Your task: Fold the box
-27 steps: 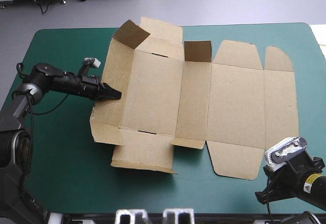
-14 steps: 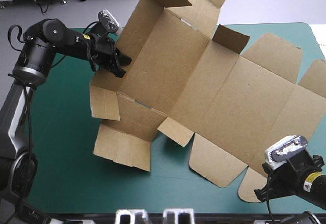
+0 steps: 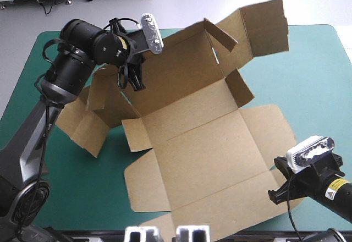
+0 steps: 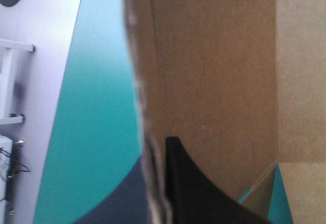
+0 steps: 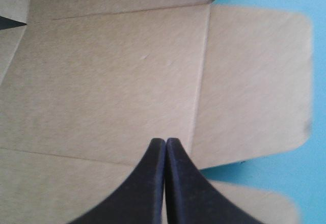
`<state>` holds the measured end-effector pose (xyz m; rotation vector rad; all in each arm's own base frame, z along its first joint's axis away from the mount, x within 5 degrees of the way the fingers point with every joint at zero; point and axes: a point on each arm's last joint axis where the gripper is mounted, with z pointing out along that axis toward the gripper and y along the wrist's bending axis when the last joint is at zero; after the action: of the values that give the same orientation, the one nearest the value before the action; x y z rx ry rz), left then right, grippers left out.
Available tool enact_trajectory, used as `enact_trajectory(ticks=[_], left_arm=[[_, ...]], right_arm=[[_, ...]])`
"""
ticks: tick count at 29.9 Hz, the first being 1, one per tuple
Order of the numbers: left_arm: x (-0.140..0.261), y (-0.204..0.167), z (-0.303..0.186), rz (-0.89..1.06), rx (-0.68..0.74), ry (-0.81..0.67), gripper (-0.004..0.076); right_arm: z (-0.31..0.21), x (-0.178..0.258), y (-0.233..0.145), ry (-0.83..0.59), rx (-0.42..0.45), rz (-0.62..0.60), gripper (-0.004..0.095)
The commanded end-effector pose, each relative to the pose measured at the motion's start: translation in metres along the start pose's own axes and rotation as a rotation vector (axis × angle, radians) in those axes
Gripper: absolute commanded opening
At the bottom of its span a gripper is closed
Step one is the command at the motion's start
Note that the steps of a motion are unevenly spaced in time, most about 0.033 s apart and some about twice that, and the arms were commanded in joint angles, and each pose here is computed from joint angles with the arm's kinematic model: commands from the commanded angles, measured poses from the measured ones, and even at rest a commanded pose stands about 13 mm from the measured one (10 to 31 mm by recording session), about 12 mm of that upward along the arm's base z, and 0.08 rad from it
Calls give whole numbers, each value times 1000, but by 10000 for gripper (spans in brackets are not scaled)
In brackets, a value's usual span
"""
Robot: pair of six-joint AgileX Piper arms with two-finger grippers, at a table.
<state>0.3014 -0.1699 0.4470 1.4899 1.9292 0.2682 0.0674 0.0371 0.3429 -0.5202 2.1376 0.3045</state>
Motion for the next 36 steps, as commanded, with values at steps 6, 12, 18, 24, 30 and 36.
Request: enact_trajectory(ticks=[6, 12, 18, 24, 30, 36], left_arm=[[-39, -16, -23, 136, -214, -175, -11], [-30, -45, 22, 210, -190, -67, -11], [-28, -74, 37, 346, -277, -126, -11], [-16, -89, 26, 426, -367, -213, -11], [-3, -99, 29, 427, -426, -255, -11], [8, -113, 46, 433, -394, -235, -11]], right_arm=[[-27, -57, -13, -283, 166, -103, -24], [-33, -112, -28, -266, 311, -134, -24], [-15, -158, -33, -216, 309, -172, -25], [4, -199, -38, -162, 311, -210, -25], [29, -232, -44, -70, 302, -240, -25], [69, -255, -51, 4, 252, -228, -25]])
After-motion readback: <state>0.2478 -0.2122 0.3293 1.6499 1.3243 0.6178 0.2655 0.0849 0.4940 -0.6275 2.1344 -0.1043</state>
